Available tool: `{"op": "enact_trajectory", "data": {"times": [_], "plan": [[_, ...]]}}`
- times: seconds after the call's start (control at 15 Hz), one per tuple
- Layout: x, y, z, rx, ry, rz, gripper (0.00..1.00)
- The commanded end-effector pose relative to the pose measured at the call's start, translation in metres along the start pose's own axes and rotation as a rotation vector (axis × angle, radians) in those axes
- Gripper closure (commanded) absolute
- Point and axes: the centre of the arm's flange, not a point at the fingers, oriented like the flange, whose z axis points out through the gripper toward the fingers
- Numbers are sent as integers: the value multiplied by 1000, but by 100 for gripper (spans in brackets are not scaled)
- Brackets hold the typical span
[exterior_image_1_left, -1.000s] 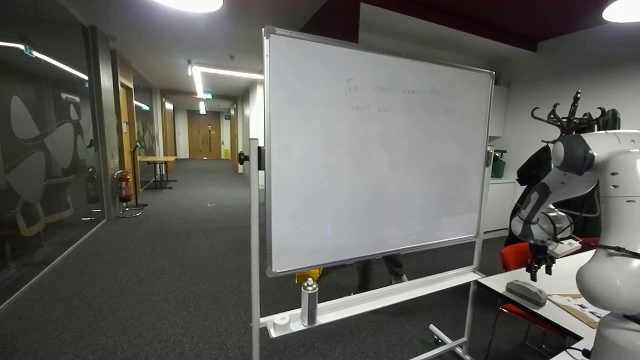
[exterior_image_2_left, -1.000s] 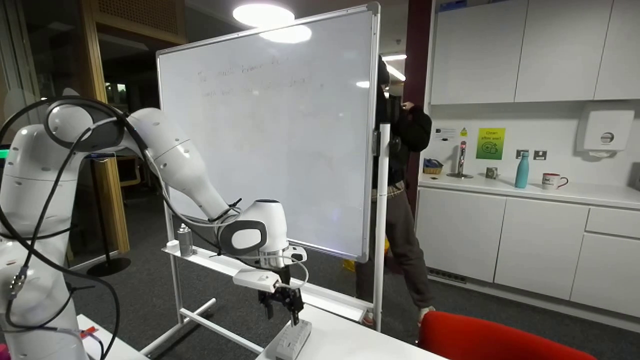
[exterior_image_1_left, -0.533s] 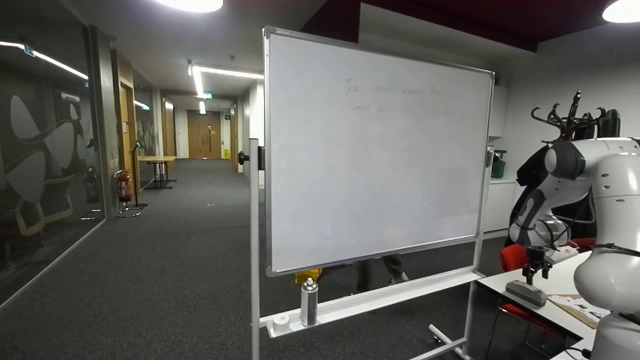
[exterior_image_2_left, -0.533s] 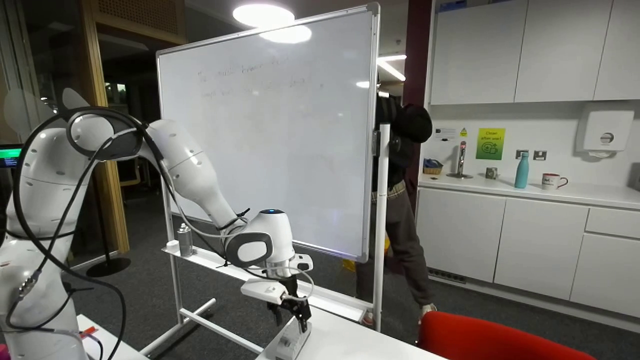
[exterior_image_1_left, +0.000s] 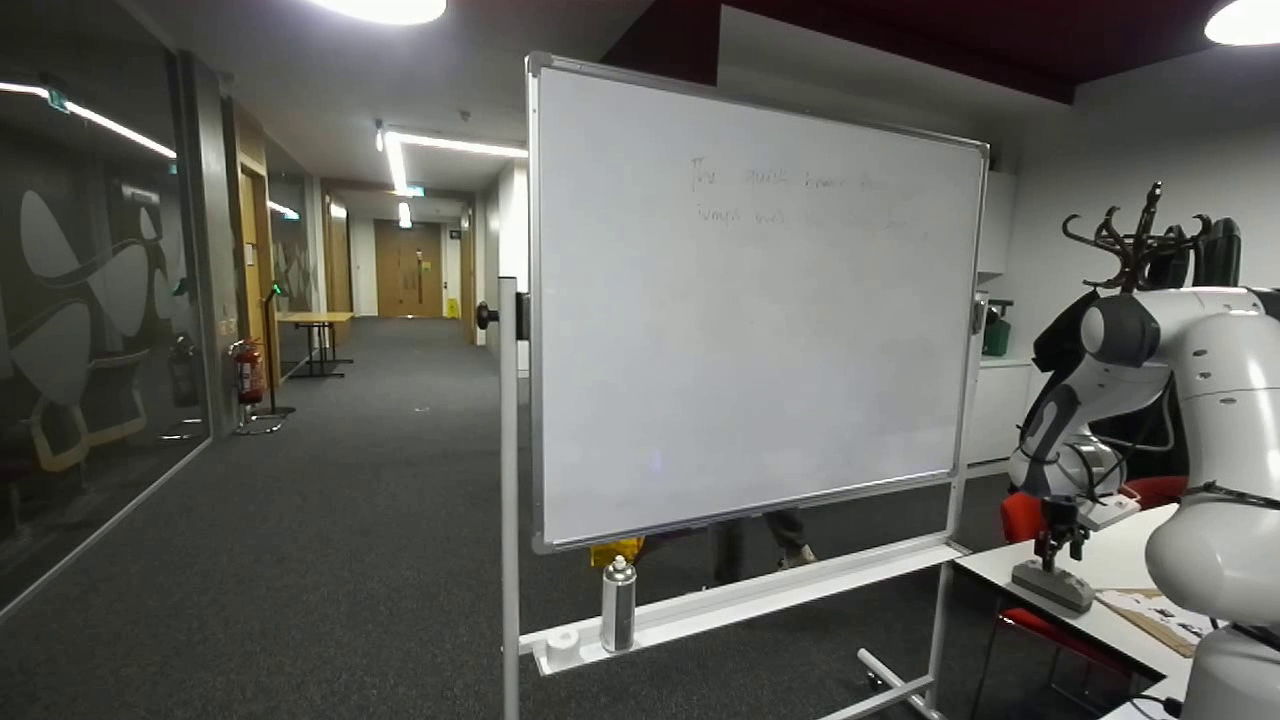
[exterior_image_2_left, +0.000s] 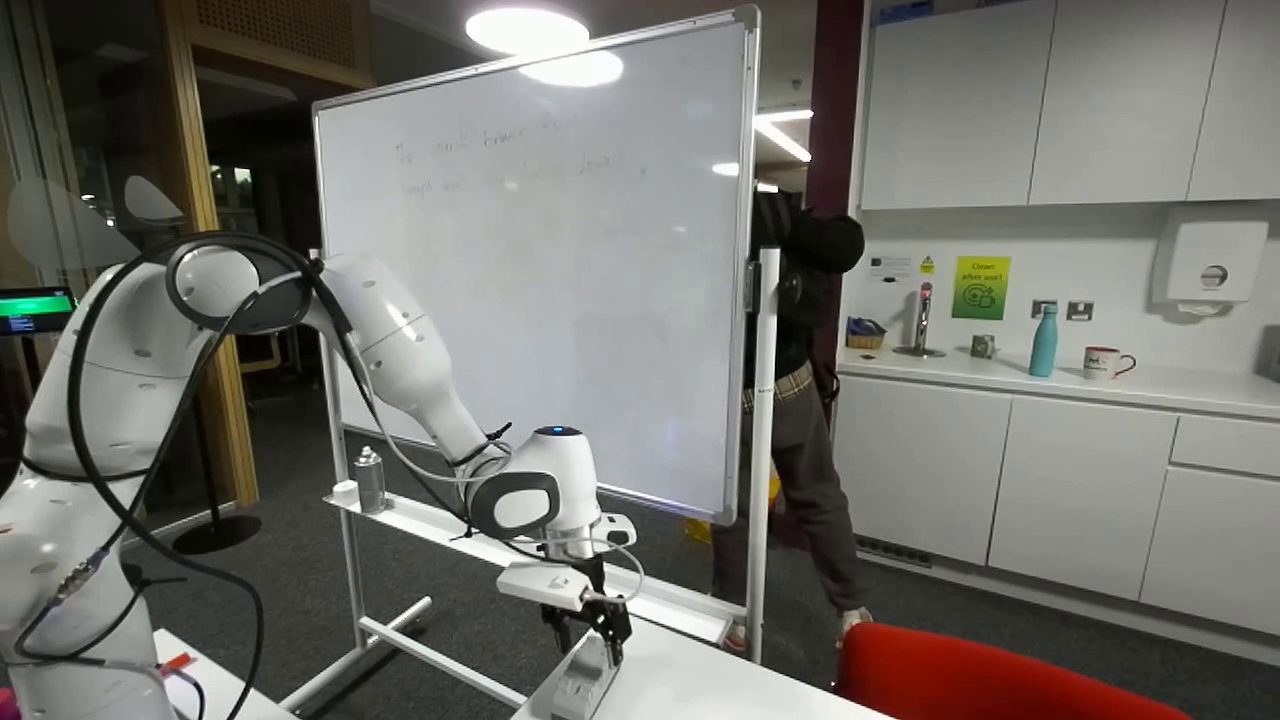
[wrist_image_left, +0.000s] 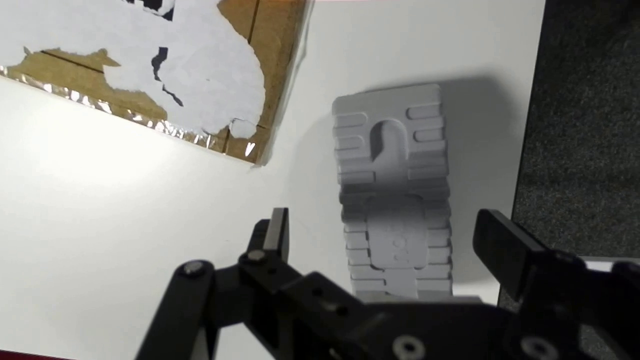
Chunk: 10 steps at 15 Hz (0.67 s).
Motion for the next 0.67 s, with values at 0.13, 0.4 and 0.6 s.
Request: {"op": "enact_trajectory", "data": {"times": [0.13,0.4,0.6], "plan": [[11,9,9,52,-36,-82,0],[11,8,11,79,-68,-129,25],[12,9,13,90,-83,-146,40]]}}
